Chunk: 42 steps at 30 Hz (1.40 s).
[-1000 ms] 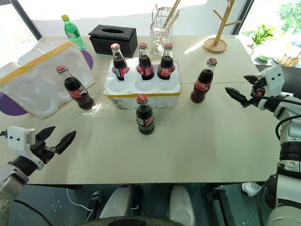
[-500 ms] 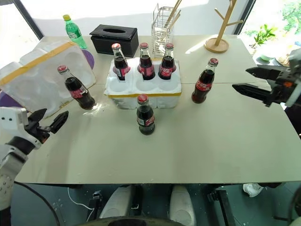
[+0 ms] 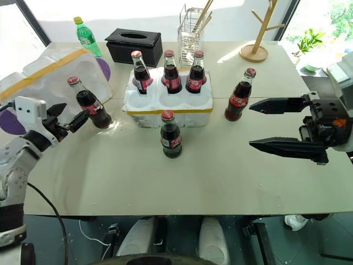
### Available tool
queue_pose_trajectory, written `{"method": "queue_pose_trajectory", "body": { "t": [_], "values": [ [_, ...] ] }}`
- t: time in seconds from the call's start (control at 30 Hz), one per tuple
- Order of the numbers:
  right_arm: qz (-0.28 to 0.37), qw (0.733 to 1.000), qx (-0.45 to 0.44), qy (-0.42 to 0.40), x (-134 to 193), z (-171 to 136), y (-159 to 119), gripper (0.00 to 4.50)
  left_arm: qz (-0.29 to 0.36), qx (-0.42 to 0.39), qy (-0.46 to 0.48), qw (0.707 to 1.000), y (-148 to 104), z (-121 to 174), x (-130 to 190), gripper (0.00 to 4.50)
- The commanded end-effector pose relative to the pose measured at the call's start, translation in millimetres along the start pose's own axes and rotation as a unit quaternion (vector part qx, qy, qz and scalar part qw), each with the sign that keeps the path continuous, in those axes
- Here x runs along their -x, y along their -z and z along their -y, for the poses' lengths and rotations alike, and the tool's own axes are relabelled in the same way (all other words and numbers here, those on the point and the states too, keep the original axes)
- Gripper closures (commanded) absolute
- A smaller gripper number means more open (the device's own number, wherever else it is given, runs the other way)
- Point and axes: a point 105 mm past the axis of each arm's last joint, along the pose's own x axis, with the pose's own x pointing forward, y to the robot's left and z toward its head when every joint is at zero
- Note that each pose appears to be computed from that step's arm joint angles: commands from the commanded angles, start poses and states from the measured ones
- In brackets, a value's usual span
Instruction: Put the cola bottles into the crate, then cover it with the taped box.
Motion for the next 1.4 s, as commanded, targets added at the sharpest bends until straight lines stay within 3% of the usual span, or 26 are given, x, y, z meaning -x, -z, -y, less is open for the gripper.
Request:
{"method": "queue_pose_trajectory", "body": {
  "t": [0.03, 0.73, 0.83, 0.87, 0.9, 1.17, 1.4],
  "values": [
    [0.012, 1.000, 0.022, -0.006, -2.4, -6.5, -9.1, 0.00, 0.018, -0.028, 0.018, 0.999, -11.6, 2.6, -8.8, 0.14],
    [0.045, 0.998, 0.046, -0.009, -19.5, -0.1, -26.0, 0.00, 0.014, -0.019, 0.024, 0.999, 2.8, -3.8, -40.9, 0.14],
    [0.044, 0.998, 0.044, -0.005, -20.1, 2.8, -25.0, 0.00, 0.014, -0.021, 0.026, 0.999, 4.4, -3.7, -40.8, 0.96],
    [0.043, 0.998, 0.042, -0.003, -20.1, 3.7, -24.5, 0.00, 0.015, -0.022, 0.026, 0.999, 3.7, -4.1, -40.3, 1.47],
    [0.044, 0.998, 0.036, -0.002, -19.9, 4.5, -24.3, 0.00, 0.016, -0.022, 0.025, 0.999, 2.1, -5.0, -39.5, 1.86],
    [0.042, 0.998, 0.045, 0.007, -21.3, 6.4, -22.6, 0.00, 0.021, -0.028, 0.046, 0.998, -14.4, -5.7, -33.6, 1.84],
    [0.036, 0.998, 0.041, 0.011, -20.1, 6.1, -18.7, 0.00, 0.041, -0.008, 0.153, 0.987, -68.2, 24.5, -10.9, 1.84]
  ]
}}
